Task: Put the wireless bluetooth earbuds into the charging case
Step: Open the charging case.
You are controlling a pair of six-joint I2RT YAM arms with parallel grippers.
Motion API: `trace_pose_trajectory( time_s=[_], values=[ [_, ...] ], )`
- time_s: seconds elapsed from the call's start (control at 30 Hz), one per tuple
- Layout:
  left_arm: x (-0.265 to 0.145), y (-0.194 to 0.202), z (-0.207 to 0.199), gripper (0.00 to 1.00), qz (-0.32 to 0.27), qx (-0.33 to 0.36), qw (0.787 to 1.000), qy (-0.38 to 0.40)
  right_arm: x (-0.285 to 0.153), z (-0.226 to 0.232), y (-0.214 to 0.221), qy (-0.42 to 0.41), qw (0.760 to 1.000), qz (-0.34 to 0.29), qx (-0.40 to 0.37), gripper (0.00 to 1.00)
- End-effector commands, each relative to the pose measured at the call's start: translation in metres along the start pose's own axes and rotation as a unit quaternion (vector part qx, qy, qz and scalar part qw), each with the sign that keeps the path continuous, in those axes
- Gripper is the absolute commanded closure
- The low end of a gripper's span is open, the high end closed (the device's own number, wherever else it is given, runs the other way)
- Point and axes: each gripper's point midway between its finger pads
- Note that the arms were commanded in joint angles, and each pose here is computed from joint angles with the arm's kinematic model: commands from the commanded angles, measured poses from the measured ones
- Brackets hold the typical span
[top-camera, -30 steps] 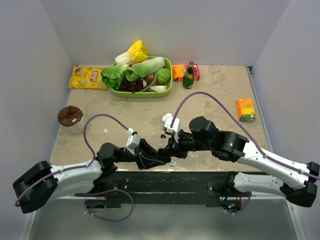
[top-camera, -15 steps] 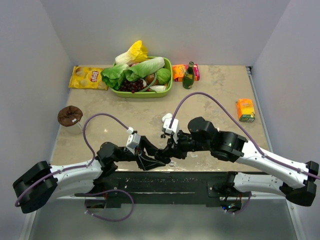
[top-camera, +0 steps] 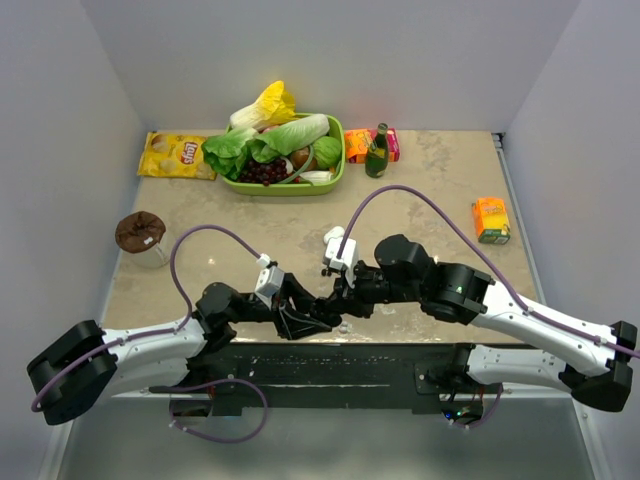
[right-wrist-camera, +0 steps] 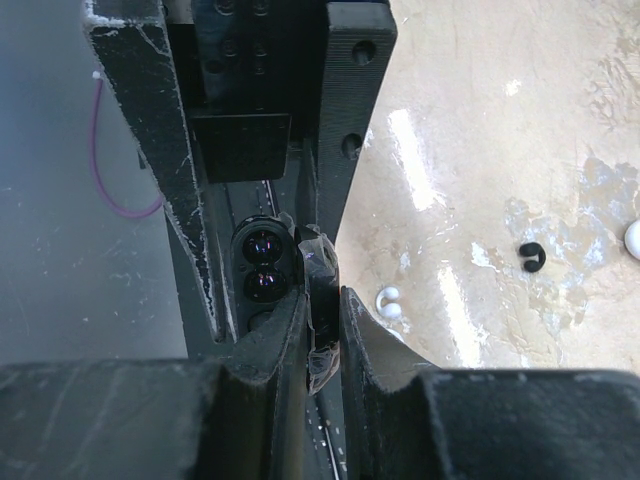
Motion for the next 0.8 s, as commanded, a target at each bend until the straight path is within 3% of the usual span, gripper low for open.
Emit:
trace_pose_trajectory(
  time_s=[0.0, 0.07, 0.37, 0.47, 0.5, 0.67, 0.77],
  values=[
    [0.0069, -0.0178, -0.0096, 0.51, -0.018, 0.031, 0.999, 0.025, -0.0045, -0.0003, -0.0157, 0.001, 1.000, -0.022, -0.014, 1.00],
    [0.0067, -0.0166, -0.0090, 0.52, -0.016, 0.030, 0.999, 0.024, -0.0049, 0.0003, -0.0160, 0.001, 1.000, -0.023, -0.014, 1.00],
    [0.0066, -0.0185, -0.0116, 0.73, -0.020, 0.032, 0.999, 0.030, -0.0042, 0.0012, -0.0142, -0.002, 1.000, -0.021, -0.014, 1.00],
    [0.0069, -0.0185, -0.0115, 0.90, -0.019, 0.032, 0.999, 0.030, -0.0040, 0.0015, -0.0146, -0.002, 1.000, -0.021, -0.015, 1.00],
    [0.0067, -0.0180, -0.0113, 1.00, -0.019, 0.032, 0.999, 0.030, -0.0038, 0.0015, -0.0149, -0.002, 1.000, -0.021, -0.015, 1.00],
    [0.0043, -0.0151, -0.0111, 1.00, -0.022, 0.034, 0.999, 0.030, -0.0027, 0.0006, -0.0136, 0.001, 1.000, -0.018, -0.008, 0.99],
    [0.0009, -0.0127, -0.0094, 1.00, -0.028, 0.035, 0.999, 0.024, -0.0032, -0.0006, -0.0164, 0.005, 1.000, -0.026, -0.008, 0.84]
  ],
)
Point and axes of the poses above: each gripper's point midway between its finger pads, its own x axis out along the fingers, its own z axis along the line the jaws close on, y = z × x, and after that the axes turned 8 degrees about -x, right-handed
